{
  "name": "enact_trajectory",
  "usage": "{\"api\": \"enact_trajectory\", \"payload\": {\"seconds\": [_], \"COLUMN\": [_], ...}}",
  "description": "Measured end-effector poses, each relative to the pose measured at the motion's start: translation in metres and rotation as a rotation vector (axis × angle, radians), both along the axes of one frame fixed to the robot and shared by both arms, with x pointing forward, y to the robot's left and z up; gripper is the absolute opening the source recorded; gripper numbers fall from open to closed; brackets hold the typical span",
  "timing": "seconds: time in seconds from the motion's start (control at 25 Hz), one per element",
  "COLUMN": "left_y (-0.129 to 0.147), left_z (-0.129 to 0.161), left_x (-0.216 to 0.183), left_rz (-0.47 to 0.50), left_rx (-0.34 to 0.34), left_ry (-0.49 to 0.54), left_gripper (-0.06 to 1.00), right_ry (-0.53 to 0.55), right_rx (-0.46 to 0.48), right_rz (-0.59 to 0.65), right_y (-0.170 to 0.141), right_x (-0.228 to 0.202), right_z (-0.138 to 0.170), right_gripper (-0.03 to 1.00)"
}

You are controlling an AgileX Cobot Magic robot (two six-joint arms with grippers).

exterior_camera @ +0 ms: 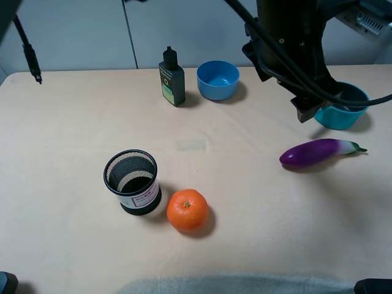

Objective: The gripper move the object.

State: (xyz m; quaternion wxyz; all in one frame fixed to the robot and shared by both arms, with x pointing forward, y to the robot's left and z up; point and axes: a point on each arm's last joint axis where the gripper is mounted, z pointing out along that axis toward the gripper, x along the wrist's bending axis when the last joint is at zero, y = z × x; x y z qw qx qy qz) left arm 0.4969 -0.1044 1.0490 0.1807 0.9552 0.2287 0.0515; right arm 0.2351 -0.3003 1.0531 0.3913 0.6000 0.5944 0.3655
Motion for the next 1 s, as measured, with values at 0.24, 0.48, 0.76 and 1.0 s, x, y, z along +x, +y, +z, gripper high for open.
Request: {"api": "enact_trajectory", "payload": {"seconds": [0.24,0.48,0.76,1.0], "left_y": [0.022,0.043,0.074,0.108], "left_z": [0.036,0.075,0.104,0.123], "left_x": [-0.005,-0.007,-0.022,-0.041], "left_rz": [0.015,0.044,0.101,0.136], "left_rx": [0.005,-0.064,-0.068,-0.062], "left_ry": [-0.006,-0.057,-0.106,-0.141], "left_gripper": [0.9,0.91,0.91,0.91], "right_ry": [0.0,0.0,0.0,0.0], "right_rx": [0.0,0.0,0.0,0.0], "right_rz": [0.0,0.0,0.0,0.0], "right_y": [0.0,0.0,0.0,0.0], "right_x": [0.0,0.0,0.0,0.0], "right_z": [0.0,0.0,0.0,0.0], "right_gripper": [0.69,0.69,0.69,0.69]}}
